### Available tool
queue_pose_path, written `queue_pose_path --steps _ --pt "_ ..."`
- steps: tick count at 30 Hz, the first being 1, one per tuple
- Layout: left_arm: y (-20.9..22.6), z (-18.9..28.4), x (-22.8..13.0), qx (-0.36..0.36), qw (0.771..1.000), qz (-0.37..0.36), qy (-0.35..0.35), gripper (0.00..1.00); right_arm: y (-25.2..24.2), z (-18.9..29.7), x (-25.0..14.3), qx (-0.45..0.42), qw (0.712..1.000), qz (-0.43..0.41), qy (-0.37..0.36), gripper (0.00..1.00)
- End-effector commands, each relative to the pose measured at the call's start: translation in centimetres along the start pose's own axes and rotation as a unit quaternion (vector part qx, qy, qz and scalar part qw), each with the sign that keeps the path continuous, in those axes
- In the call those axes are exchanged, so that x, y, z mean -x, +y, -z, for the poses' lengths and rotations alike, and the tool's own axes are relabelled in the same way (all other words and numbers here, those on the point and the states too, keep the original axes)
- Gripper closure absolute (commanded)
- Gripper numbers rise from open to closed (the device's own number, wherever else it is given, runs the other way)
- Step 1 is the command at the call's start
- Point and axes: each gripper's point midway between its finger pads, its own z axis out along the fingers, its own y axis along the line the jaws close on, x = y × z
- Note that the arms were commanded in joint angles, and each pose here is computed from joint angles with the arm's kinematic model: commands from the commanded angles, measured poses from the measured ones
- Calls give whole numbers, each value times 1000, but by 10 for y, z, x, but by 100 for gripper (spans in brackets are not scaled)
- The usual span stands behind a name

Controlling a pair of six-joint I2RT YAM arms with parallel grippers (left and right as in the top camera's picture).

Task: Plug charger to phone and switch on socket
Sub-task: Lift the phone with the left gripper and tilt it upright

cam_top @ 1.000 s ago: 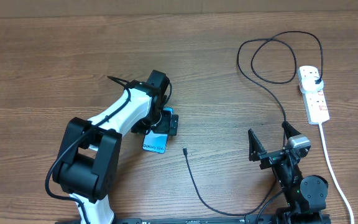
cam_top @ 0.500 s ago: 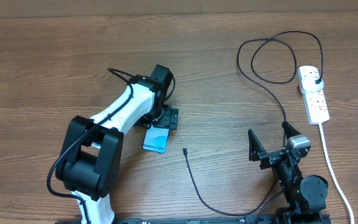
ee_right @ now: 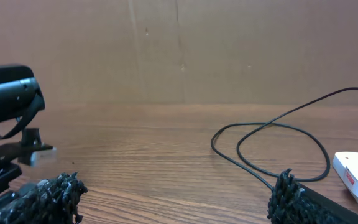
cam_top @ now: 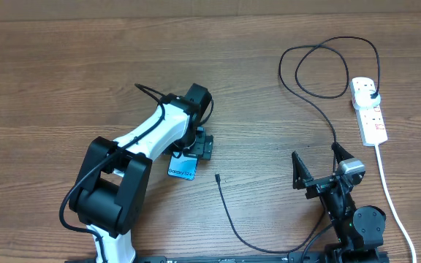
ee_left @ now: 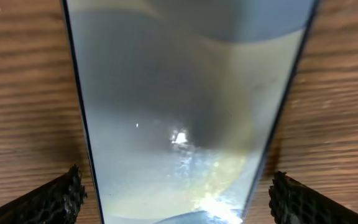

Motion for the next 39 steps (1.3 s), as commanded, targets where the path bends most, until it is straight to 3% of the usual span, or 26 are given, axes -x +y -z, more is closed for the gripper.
queue_pose_path --steps 1,10,18,24,29,39 --pt "5 -12 -6 11 1000 8 9 0 0 0 -3 1 1000 -2 1 0" --pt "5 -18 -8 9 1000 8 5 0 0 0 -3 1 1000 -2 1 0" --pt "5 -18 -8 10 1000 8 6 18 0 0 -3 1 1000 -2 0 0" --pt "6 -18 -14 10 1000 8 18 14 0 0 -3 1 1000 -2 1 0" --pt "8 -18 -19 14 999 6 29 18 0 0 -3 1 1000 -2 0 0" --pt "8 -17 -21 13 999 -2 34 4 0 0 -3 1 1000 -2 1 0"
